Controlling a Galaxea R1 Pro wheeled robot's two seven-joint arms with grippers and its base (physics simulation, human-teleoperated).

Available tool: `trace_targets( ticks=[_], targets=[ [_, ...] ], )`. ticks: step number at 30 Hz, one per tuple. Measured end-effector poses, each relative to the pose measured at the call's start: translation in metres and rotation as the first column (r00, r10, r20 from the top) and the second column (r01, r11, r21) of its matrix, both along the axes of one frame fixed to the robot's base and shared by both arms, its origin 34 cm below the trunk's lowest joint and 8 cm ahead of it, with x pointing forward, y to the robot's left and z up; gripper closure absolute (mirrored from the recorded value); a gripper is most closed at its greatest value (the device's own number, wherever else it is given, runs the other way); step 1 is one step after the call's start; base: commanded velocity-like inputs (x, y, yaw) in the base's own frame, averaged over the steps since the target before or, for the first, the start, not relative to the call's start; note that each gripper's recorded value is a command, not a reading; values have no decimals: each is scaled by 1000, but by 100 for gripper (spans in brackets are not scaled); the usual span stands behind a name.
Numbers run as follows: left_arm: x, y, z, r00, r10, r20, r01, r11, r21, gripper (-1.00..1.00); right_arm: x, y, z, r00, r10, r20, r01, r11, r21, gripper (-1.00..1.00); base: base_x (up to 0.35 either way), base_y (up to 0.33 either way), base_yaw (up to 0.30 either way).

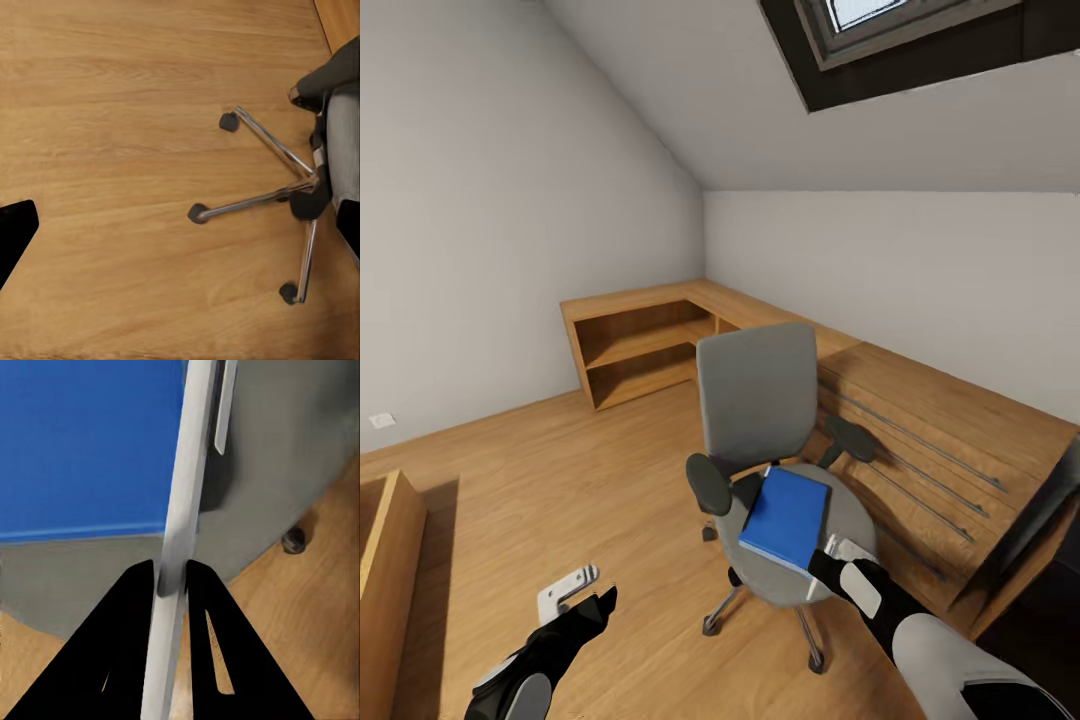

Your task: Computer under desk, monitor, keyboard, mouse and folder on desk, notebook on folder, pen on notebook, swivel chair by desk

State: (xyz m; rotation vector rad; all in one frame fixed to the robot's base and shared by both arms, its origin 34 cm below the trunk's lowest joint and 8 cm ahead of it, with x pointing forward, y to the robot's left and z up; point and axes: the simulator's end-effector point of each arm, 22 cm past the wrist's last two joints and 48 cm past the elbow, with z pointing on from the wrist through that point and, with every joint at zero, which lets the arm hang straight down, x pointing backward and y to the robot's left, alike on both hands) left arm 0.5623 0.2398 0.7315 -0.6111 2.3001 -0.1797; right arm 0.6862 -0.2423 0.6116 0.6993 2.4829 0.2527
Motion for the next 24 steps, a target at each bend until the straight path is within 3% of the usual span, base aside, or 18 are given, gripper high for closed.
trace_targets(
  ticks=[6, 10, 18, 24],
  targets=[
    [0, -1, 10, 1000, -4, 0, 4, 1000, 1, -100, 26, -3, 36, 997, 4, 76, -4, 1000, -1, 100, -270, -175, 0],
    [0, -14, 17, 999, -33, 2, 33, 999, 0, -100, 35, -20, 66, 994, 36, 107, -35, 999, -7, 100, -47, -28, 0],
    [0, -22, 30, 999, -51, 2, 51, 999, -2, -100, 17, -46, 110, 991, 6, 136, 10, 994, -110, 100, -7, -4, 0],
    [0, -22, 39, 999, -52, 1, 52, 999, -3, -100, 8, -44, 141, 988, 25, 150, -5, 992, -128, 100, 0, 0, 0]
  ],
)
